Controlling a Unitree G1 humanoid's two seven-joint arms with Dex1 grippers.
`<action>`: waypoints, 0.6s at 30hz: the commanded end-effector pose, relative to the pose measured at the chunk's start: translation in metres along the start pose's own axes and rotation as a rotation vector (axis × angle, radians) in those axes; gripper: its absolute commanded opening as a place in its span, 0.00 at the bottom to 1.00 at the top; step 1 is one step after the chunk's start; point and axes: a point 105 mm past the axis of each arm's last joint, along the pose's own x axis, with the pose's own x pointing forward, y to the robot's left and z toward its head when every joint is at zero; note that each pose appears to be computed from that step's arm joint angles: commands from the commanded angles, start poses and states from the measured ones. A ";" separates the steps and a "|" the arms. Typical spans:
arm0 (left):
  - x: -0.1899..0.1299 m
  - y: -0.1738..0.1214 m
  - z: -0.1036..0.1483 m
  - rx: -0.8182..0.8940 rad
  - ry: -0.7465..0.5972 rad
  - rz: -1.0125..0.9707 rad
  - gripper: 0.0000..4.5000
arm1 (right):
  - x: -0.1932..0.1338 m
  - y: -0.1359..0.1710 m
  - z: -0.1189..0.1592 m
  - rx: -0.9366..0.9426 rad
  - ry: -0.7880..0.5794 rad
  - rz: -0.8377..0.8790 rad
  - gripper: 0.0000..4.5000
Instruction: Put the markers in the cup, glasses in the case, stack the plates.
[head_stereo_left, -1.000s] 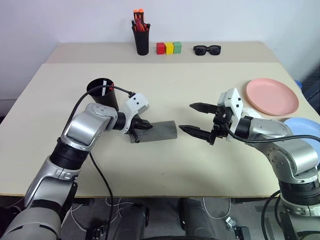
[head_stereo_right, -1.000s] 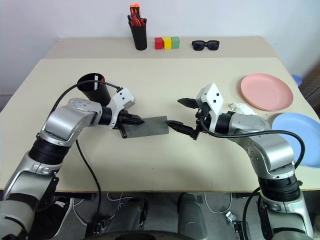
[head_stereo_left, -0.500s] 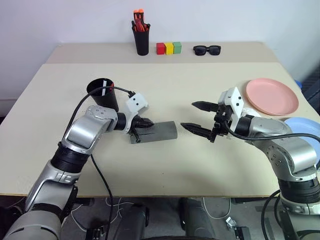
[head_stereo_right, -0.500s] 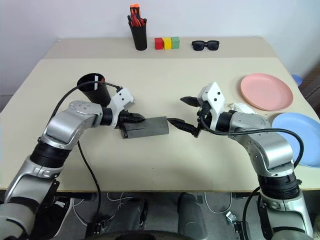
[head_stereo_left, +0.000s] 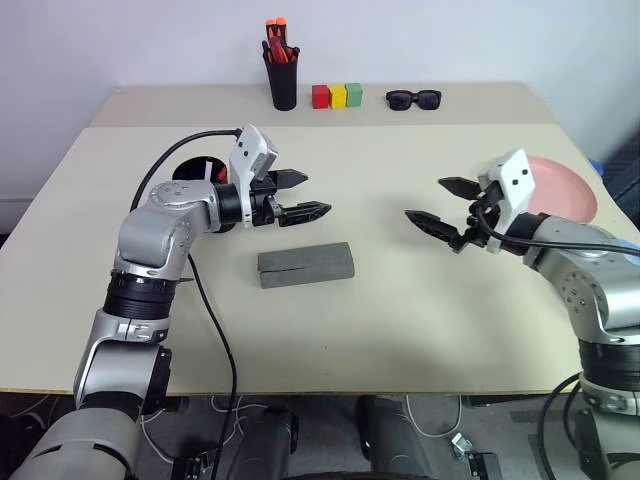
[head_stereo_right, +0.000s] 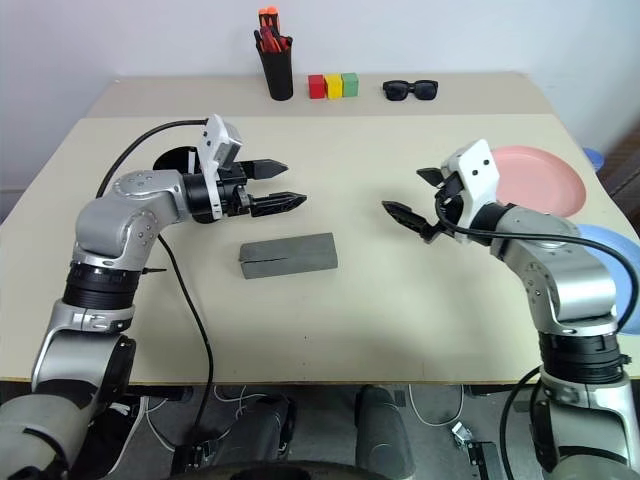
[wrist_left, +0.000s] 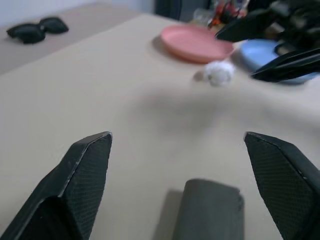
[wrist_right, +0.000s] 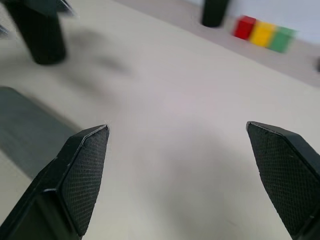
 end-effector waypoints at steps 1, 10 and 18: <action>-0.009 -0.013 0.024 0.044 -0.088 -0.086 0.99 | -0.020 -0.019 0.002 -0.005 0.036 -0.083 1.00; -0.016 -0.033 0.028 0.098 -0.159 -0.200 0.99 | -0.099 -0.083 -0.063 0.018 0.527 -0.481 1.00; -0.020 -0.033 0.026 0.169 -0.172 -0.225 0.99 | -0.132 -0.091 -0.107 0.197 0.647 -0.652 1.00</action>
